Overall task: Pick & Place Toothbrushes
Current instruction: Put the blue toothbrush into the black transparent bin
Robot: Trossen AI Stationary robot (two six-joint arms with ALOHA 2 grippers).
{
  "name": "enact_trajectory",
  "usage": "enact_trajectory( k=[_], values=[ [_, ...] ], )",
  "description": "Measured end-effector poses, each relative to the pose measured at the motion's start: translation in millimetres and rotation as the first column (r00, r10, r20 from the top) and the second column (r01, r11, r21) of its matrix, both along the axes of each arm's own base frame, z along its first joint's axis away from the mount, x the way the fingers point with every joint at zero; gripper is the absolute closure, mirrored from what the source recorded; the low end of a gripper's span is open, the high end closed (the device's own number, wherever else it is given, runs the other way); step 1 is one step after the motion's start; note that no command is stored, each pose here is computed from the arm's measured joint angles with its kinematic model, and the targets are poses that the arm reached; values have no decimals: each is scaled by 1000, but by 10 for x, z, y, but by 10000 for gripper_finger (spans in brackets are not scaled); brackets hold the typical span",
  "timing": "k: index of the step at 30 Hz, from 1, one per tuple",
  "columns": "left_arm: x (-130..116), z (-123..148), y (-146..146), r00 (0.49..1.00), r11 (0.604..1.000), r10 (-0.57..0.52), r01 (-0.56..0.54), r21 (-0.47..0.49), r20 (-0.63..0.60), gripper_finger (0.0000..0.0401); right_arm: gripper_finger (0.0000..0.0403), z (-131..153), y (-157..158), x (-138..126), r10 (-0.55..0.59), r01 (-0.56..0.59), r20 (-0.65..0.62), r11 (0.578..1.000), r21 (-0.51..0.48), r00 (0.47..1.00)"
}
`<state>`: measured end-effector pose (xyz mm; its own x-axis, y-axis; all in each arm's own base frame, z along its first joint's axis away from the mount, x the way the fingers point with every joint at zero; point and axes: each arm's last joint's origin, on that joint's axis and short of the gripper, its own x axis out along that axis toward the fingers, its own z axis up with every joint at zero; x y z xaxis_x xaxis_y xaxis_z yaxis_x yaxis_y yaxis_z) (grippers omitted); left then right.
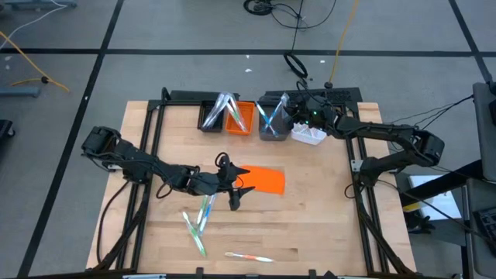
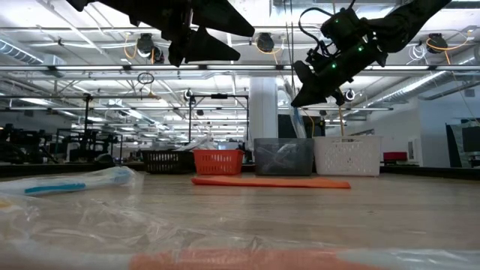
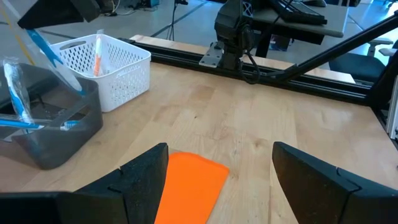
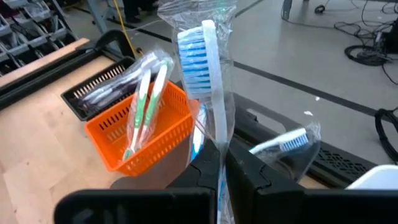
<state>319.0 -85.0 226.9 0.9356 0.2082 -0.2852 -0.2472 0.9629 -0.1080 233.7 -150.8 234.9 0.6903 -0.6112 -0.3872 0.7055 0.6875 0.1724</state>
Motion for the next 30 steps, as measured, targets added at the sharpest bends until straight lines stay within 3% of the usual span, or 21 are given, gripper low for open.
enact_trajectory(
  k=[6,21,30],
  values=[
    [0,0,0,1000,1000,0,0,0,0,116,393,-23,1,-12,-1,1,-24,1000,12,1000],
    [0,0,0,1000,1000,0,0,1,0,116,334,-36,1,-18,-6,7,-35,1000,15,999],
    [0,0,0,1000,1000,0,0,0,0,116,256,-217,-50,-149,-85,87,-91,996,23,992]
  ],
)
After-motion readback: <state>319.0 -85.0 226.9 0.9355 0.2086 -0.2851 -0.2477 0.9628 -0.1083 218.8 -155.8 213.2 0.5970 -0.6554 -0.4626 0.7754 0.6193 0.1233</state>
